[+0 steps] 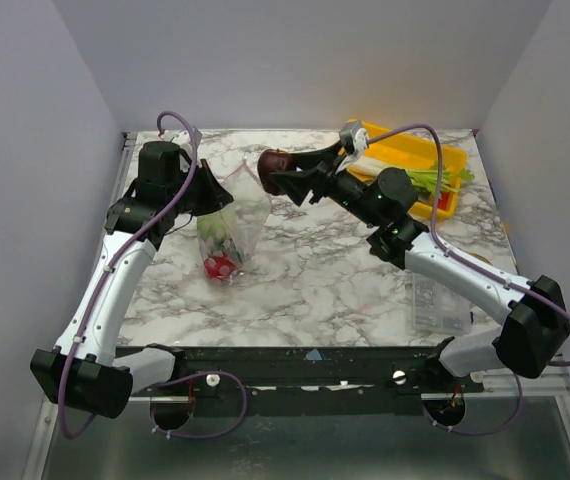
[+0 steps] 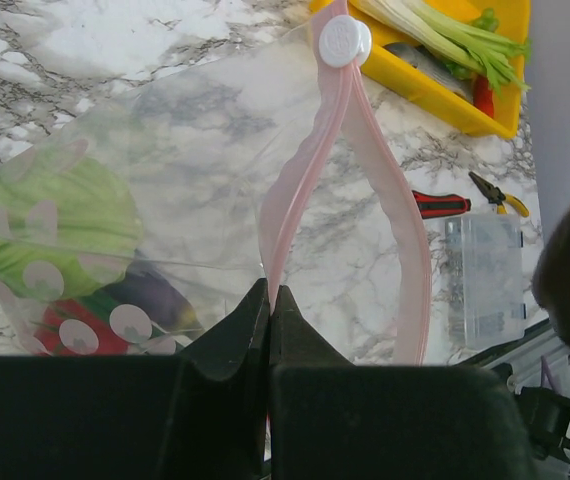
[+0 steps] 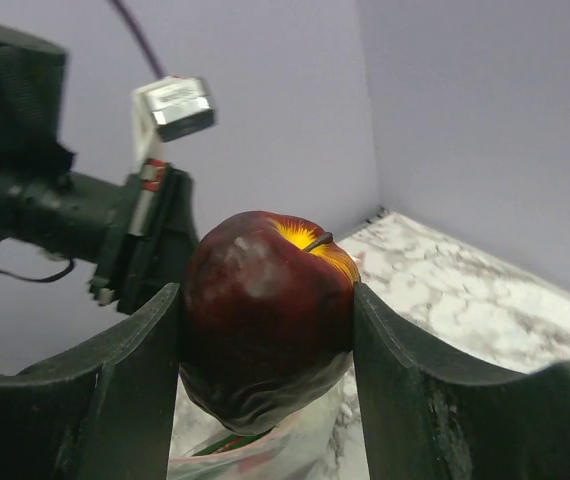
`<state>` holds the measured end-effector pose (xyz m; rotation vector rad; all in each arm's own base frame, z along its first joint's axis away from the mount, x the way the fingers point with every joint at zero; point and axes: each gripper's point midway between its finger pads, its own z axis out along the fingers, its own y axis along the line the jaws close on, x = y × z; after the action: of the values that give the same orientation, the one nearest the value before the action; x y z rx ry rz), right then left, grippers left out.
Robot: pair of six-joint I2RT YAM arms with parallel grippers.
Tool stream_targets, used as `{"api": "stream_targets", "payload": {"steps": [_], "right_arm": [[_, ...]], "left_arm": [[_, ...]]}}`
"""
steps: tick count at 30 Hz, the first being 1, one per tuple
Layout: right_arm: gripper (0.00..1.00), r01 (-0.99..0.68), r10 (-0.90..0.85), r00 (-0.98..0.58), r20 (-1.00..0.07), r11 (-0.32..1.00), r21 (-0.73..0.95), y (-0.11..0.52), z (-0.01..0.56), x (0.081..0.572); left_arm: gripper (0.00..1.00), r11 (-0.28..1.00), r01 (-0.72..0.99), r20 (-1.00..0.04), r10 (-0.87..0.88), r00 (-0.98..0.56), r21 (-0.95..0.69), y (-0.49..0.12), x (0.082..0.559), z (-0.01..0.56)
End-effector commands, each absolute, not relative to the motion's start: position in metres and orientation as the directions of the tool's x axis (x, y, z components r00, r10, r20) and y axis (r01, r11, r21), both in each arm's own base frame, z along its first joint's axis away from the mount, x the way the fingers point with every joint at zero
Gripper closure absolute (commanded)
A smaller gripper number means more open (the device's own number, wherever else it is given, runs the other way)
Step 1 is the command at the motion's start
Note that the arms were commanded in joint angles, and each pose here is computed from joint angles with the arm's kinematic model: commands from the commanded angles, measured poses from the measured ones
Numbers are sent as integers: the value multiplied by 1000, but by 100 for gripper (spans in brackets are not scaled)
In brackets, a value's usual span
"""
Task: Place the food in the zip-top bag and seal the zipper
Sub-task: Place the fake fruit in the zipper food storage bag.
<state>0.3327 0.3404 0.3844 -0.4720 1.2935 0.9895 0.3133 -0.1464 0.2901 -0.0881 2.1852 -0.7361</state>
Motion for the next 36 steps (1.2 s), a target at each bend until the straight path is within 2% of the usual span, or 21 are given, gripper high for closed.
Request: {"api": "stream_targets", "payload": {"steps": [1, 7, 8, 11, 15, 17, 19, 24, 28, 36], "right_arm": [[79, -870, 345, 236, -908, 491, -39, 356, 423, 291], [75, -878, 312, 270, -911, 469, -100, 382, 409, 291], [71, -878, 324, 268, -907, 470, -92, 383, 408, 292], [58, -880, 340, 239, -909, 473, -54, 385, 398, 296], [32, -903, 361, 141, -922, 429, 30, 396, 380, 298], [16, -907, 371, 103, -923, 415, 65, 399, 375, 297], [9, -904, 365, 80, -927, 418, 86, 400, 369, 300], [4, -876, 347, 64, -936, 468, 113, 395, 366, 309], [3, -814, 316, 68, -946, 566, 130, 384, 365, 326], [4, -568, 268, 52, -962, 800, 193, 330, 353, 378]], "left_arm": [[100, 811, 200, -697, -314, -645, -550, -147, 313, 304], [100, 804, 196, -695, -329, -640, -562, -147, 312, 308], [100, 804, 196, -695, -331, -639, -562, -147, 312, 309], [100, 805, 193, -699, -335, -632, -561, -146, 311, 311], [100, 804, 198, -703, -336, -627, -561, -146, 313, 316], [100, 809, 194, -706, -335, -624, -554, -145, 314, 317], [100, 810, 193, -707, -336, -622, -554, -145, 315, 317], [100, 805, 196, -703, -336, -627, -560, -146, 315, 317], [100, 810, 192, -704, -332, -628, -554, -145, 315, 313], [100, 813, 196, -704, -323, -632, -549, -144, 313, 310]]}}
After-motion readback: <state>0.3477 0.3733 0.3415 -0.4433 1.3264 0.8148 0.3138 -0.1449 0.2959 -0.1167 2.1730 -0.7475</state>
